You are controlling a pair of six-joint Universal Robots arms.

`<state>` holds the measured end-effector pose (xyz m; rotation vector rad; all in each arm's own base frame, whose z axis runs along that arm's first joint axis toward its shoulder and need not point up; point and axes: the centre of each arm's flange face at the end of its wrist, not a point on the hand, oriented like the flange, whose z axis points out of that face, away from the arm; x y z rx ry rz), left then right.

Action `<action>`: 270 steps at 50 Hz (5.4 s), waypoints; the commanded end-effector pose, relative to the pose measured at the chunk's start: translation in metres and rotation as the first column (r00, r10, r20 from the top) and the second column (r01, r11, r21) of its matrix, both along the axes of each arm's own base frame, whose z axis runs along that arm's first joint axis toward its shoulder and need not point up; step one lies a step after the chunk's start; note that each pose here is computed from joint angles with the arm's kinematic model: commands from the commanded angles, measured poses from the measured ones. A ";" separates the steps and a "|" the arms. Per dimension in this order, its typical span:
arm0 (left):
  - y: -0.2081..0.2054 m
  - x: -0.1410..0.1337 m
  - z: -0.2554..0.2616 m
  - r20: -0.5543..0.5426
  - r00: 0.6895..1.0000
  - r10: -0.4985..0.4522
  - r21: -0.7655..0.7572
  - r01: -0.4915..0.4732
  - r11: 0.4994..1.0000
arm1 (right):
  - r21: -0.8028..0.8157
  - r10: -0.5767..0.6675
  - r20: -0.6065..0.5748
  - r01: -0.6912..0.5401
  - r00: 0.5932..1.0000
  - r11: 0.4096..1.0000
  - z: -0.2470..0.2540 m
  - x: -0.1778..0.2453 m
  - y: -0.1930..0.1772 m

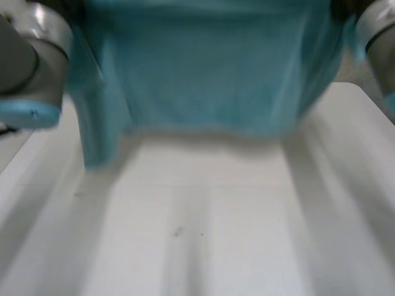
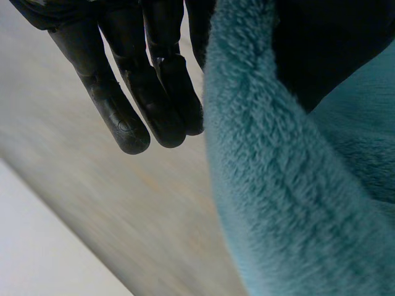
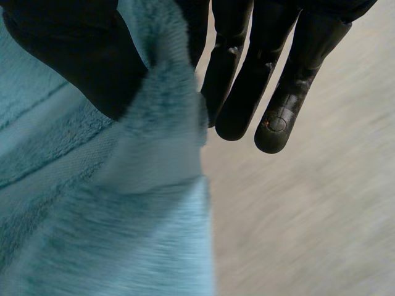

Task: Fold the laundry

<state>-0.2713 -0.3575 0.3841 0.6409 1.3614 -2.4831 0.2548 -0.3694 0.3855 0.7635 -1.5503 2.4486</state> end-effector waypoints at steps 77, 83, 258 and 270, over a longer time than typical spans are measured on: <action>0.095 0.062 -0.212 -0.026 0.985 0.170 0.751 -0.093 0.654 | 0.633 0.032 -0.028 -0.008 0.999 0.774 -0.184 -0.049 0.063; 0.096 0.073 -0.219 -0.046 0.975 0.217 0.815 -0.090 0.573 | 0.635 0.036 -0.028 -0.010 0.999 0.772 -0.186 -0.048 0.064; 0.046 0.056 -0.215 0.209 0.973 0.103 0.508 -0.198 0.838 | 0.763 -0.121 0.082 0.016 0.989 0.647 -0.245 -0.125 0.032; 0.086 0.074 -0.218 0.299 0.952 0.063 0.658 -0.254 0.709 | 0.722 -0.126 0.011 0.079 0.992 0.687 -0.188 -0.145 0.043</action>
